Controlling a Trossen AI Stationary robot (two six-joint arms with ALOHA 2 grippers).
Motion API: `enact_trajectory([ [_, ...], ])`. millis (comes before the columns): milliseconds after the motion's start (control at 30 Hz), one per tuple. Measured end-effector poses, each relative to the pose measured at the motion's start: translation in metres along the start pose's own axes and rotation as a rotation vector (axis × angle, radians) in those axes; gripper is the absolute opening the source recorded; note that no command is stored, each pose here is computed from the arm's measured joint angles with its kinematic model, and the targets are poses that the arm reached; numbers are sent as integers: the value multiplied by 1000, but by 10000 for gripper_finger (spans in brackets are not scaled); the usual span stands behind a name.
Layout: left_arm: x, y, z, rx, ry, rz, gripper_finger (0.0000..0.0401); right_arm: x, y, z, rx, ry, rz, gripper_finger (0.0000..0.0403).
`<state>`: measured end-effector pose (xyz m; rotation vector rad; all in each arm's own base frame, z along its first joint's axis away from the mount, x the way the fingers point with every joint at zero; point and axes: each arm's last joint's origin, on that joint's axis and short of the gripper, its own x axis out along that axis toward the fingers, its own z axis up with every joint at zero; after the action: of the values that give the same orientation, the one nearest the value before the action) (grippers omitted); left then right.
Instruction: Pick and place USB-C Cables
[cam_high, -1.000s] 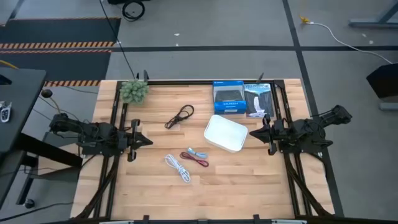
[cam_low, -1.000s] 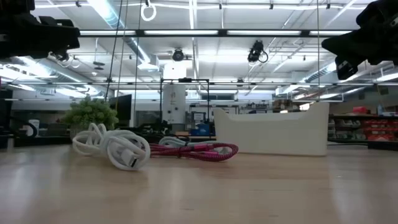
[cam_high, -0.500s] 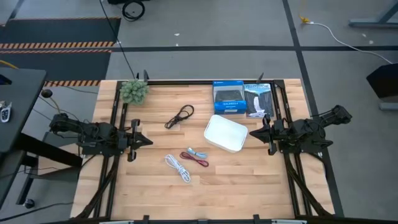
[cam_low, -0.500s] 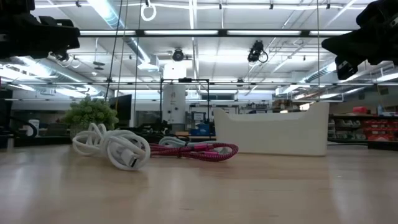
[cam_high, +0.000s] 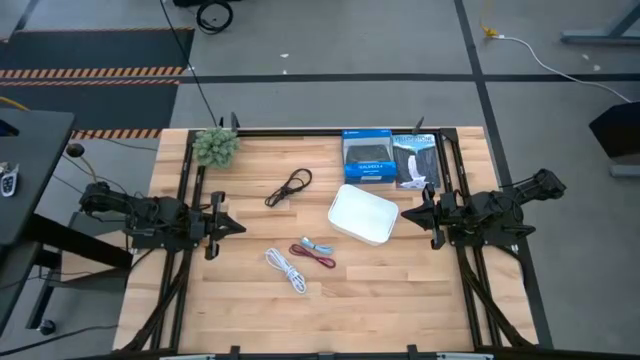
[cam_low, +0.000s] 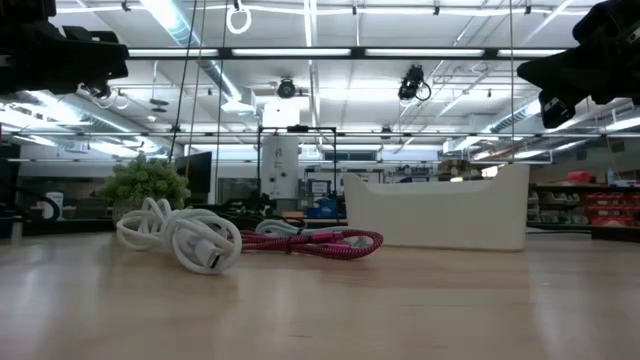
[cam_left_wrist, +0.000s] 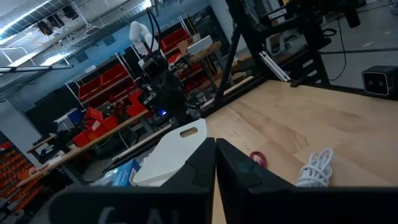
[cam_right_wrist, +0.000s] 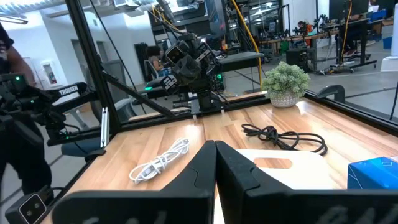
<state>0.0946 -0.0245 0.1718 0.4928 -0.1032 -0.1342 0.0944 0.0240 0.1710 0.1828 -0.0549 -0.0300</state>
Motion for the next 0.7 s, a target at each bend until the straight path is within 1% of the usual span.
enact_trajectory([
  [500, 0, 1, 1, -9, -12, 6, 20, 0, 0, 0, -1, 0, 0, 14],
  [533, 0, 1, 2, -59, -23, 6, 20, 0, 0, 0, 0, 0, 0, 14],
  [567, 0, 1, 3, -144, -37, -5, 20, 0, 0, 0, 0, 0, 0, 14],
  [700, 0, 1, 6, -562, -68, -41, 20, 0, 0, 0, 0, 0, 0, 14],
])
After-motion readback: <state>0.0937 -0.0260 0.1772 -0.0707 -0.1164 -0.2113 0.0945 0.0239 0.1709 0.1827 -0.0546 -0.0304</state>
